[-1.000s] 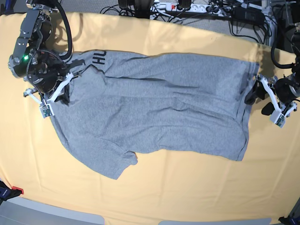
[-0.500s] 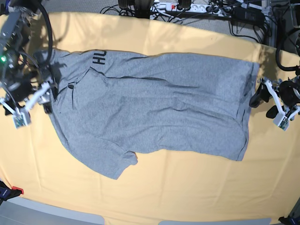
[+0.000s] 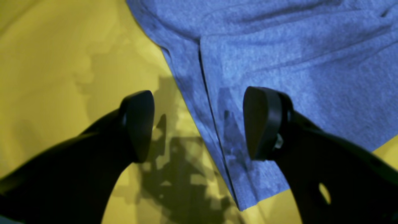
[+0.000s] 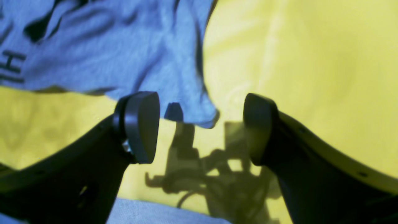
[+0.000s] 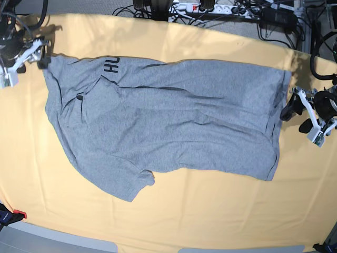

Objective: Layout the t-shirt on the table in an organized manner, then fold the t-shirt properly
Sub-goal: 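Regrasp the shoulder corner with the left gripper, holding with the right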

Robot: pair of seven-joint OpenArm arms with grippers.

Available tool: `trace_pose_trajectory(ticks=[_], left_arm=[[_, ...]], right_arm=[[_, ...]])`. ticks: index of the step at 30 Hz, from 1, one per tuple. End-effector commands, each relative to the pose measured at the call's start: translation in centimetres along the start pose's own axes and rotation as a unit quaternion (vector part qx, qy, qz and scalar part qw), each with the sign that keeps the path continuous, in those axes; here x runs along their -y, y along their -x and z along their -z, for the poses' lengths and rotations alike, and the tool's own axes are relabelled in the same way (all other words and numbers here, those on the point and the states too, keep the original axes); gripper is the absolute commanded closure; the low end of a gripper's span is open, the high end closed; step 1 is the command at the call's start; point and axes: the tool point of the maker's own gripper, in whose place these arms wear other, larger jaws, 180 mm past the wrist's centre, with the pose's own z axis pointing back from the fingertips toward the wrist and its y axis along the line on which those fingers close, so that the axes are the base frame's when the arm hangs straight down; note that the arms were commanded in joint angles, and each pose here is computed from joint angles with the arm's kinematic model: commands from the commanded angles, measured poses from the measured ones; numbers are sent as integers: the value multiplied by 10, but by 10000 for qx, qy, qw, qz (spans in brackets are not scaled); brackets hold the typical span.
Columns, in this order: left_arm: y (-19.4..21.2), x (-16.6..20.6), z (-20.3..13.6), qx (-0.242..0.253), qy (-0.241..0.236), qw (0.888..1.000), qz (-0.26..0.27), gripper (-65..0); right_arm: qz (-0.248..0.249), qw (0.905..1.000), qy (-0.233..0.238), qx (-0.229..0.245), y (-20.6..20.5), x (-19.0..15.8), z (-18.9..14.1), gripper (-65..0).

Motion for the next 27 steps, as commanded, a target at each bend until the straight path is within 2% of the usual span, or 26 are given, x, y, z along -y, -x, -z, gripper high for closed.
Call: trace_pose_trajectory(ticks=[1, 10, 15, 20, 21, 22, 25, 27], left_arm=[[-14, -6, -8, 180, -73, 9998, 93, -449], [-13, -5, -8, 152, -33, 9999, 65, -449], [-12, -2, -8, 124, 56, 9999, 12, -449], [-12, -2, -8, 115, 44, 9999, 15, -449], [-12, -2, -8, 115, 44, 9999, 15, -449], [-12, -2, -8, 113, 47, 9999, 14, -449], [-12, 3, -9, 105, 192, 9997, -89, -449], [-18, 8, -15, 260, 432, 9982, -311, -449]], right_arm=[[-9, 9998, -37, 214, -6, 0, -1, -432], [572, 9975, -352, 201, 20, 10, 36, -432], [708, 9959, -533, 165, 25, 13, 51, -432], [711, 9958, -547, 160, 24, 13, 53, -421], [702, 9959, -551, 148, 24, 13, 53, -376], [695, 9960, -558, 112, 26, 12, 53, -300], [587, 9964, -600, -104, 33, 11, 52, 0], [548, 9961, -672, -171, 34, 11, 50, 0]])
